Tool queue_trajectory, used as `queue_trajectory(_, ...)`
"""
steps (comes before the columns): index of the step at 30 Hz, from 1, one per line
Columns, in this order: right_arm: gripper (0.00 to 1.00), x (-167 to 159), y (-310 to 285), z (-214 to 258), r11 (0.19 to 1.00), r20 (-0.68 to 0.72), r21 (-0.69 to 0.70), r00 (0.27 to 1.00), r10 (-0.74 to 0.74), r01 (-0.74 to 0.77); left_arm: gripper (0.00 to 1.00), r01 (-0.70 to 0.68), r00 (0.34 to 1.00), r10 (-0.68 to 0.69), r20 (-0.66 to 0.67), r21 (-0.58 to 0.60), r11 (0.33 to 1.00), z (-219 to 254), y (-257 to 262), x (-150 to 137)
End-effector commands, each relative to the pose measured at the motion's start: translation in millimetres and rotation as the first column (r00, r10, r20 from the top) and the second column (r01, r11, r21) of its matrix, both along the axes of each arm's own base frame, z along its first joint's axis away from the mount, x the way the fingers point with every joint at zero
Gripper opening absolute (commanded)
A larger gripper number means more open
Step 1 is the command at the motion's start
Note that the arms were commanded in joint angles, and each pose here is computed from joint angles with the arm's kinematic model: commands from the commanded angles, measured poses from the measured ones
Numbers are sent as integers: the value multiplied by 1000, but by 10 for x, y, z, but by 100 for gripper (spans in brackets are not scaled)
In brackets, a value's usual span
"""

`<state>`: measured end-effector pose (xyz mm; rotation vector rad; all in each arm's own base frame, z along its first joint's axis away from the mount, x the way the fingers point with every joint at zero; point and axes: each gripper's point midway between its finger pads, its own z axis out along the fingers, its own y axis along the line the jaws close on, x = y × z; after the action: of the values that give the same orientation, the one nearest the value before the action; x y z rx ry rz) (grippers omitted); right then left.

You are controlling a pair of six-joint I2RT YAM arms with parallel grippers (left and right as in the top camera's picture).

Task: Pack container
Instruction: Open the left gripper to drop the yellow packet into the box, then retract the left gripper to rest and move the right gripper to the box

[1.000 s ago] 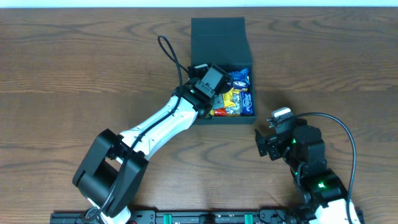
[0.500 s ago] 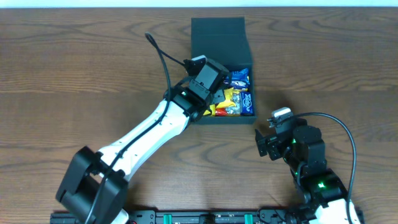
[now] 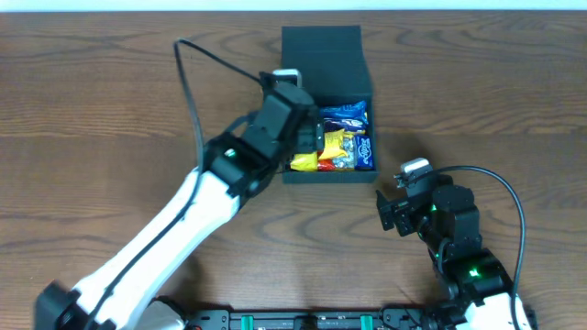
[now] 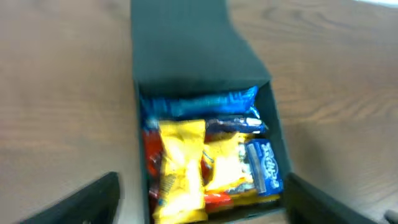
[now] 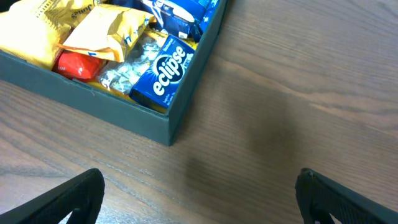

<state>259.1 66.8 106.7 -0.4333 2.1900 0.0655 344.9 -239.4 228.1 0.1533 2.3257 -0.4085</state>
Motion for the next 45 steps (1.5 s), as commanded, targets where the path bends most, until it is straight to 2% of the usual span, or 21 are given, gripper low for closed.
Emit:
queue_trajectory(1, 99, 2, -28, -7, 1000, -2, 10, 1000, -16, 16, 98, 218, 954, -264, 141, 278, 936, 183, 92, -48)
queue_trajectory(5, 99, 2, -28, -7, 1000, -2, 10, 1000, -16, 16, 95, 308, 886, -414, 209, 402, 862, 413, 126, -143)
queue_trajectory(8, 99, 2, -28, -6, 1000, -2, 10, 1000, -16, 16, 95, 317, 883, -419, 210, 390, 864, 488, 194, -233)
queue_trajectory(10, 99, 2, -29, -7, 1000, -2, 10, 1000, -17, 17, 95, 319, 894, -399, 203, 335, 886, 543, 261, -304)
queue_trajectory(14, 99, 2, -28, -6, 1000, -2, 10, 1000, -16, 16, 95, 289, 919, -317, 235, 149, 946, 841, 448, -367)
queue_trajectory(16, 99, 2, -28, -6, 1000, -2, 11, 1000, -17, 17, 95, 327, 901, -332, 279, 66, 943, 1067, 536, -444)
queue_trajectory(18, 99, 2, -28, -7, 1000, -2, 10, 1000, -16, 16, 95, 367, 873, -363, 325, 52, 929, 1218, 650, -532)
queue_trajectory(22, 99, 2, -28, -6, 1000, -2, 10, 1000, -16, 16, 95, 250, 908, -290, 303, 164, 954, 1183, 1260, -660)
queue_trajectory(25, 99, 2, -28, -6, 1000, -2, 10, 1000, -16, 16, 95, 76, 967, -134, 218, 255, 964, 1004, 1771, -785)
queue_trajectory(26, 99, 2, -28, -6, 1000, -2, 10, 1000, -16, 16, 95, 33, 980, -86, 178, 279, 960, 927, 1915, -888)
queue_trajectory(28, 99, 2, -28, -7, 1000, -2, 10, 1000, -16, 16, 95, 34, 983, -80, 165, 264, 964, 923, 1950, -1076)
queue_trajectory(33, 99, 2, -28, -6, 1000, -2, 11, 1000, -17, 17, 95, 21, 949, -102, 297, 264, 964, 1188, 1958, -1507)
queue_trajectory(37, 99, 2, -28, -6, 1000, -2, 10, 1000, -16, 16, 95, 38, 909, -146, 391, 270, 962, 1303, 1933, -1960)
queue_trajectory(42, 99, 2, -28, -6, 1000, -2, 10, 1000, -16, 16, 95, 83, 889, -190, 418, 261, 962, 1124, 1873, -2311)
queue_trajectory(45, 99, 2, -28, -7, 1000, -2, 10, 1000, -16, 16, 95, 101, 862, -204, 463, 238, 966, 1047, 1816, -2398)
